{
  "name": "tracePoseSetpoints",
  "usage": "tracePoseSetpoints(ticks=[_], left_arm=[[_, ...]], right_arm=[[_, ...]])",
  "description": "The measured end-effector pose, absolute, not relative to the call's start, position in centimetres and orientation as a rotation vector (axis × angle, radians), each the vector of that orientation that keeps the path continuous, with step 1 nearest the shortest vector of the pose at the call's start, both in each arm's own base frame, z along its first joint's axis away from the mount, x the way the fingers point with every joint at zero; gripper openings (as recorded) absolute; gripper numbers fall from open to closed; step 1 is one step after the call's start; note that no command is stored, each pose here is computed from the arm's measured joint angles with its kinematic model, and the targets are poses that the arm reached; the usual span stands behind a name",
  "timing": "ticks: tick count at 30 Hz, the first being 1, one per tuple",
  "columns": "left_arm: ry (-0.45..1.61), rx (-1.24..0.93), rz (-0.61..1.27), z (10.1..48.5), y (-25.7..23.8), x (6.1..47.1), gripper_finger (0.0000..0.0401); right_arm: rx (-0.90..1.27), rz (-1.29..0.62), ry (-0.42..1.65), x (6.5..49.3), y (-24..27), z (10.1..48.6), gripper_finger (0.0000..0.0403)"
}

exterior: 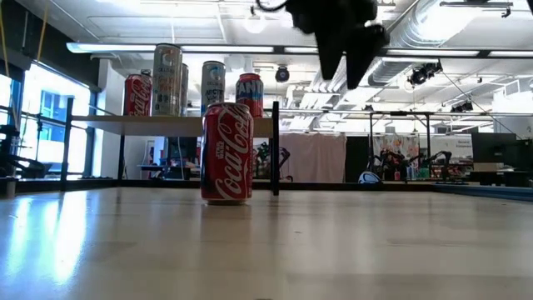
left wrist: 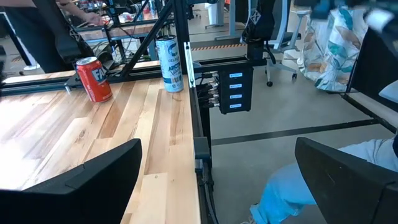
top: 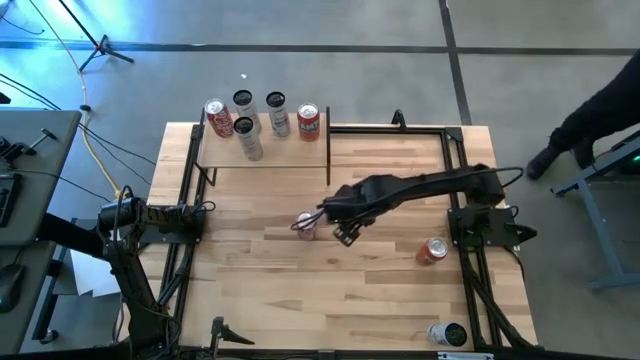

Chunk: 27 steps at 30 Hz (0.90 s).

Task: Place canned beverage on shelf
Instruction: Put the red soda can on the shelf aligned with the other red soda can

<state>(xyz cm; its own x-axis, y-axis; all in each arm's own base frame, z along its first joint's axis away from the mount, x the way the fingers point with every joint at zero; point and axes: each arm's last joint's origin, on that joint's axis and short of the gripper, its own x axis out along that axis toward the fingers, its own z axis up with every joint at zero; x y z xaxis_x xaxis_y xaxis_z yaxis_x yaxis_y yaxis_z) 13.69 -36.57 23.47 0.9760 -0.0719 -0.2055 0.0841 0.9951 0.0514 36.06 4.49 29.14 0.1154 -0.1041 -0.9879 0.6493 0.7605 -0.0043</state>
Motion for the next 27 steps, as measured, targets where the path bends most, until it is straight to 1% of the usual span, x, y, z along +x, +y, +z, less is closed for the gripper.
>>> tracePoseSetpoints(ticks=[5,8,10,12,15,19,21,24,27], left_arm=[[0.205,0.06,-0.079,23.5,-36.6,13.7,0.0399],[0.205,0.06,-0.079,23.5,-36.6,13.7,0.0399],[0.205,0.06,-0.079,23.5,-36.6,13.7,0.0399],[0.205,0.06,-0.079,23.5,-36.6,13.7,0.0399],[0.205,0.06,-0.079,23.5,-36.6,13.7,0.0399],[0.205,0.06,-0.079,23.5,-36.6,13.7,0.0399],[0.205,0.06,-0.079,23.5,-36.6,13.7,0.0399],[0.205,0.06,-0.079,23.5,-36.6,13.7,0.0399],[0.205,0.06,-0.079,23.5,-36.6,13.7,0.0399]], right_arm=[[0.379,-0.619,1.286,33.9,3.9,31.9,0.0303],[0.32,-0.607,1.247,32.9,3.5,33.1,0.0303],[0.309,-0.575,1.199,32.2,3.1,33.2,0.0303],[0.321,-0.529,1.152,31.1,2.7,32.5,0.0303],[0.394,-0.473,1.071,28.5,2.0,30.4,0.0303],[0.422,-0.38,0.876,25.2,1.6,28.5,0.0303],[0.365,-0.319,0.771,23.8,1.7,27.9,0.0303],[0.226,-0.239,0.671,21.8,1.7,26.6,0.0303],[0.177,-0.18,0.593,20.3,1.9,24.9,0.0303]])
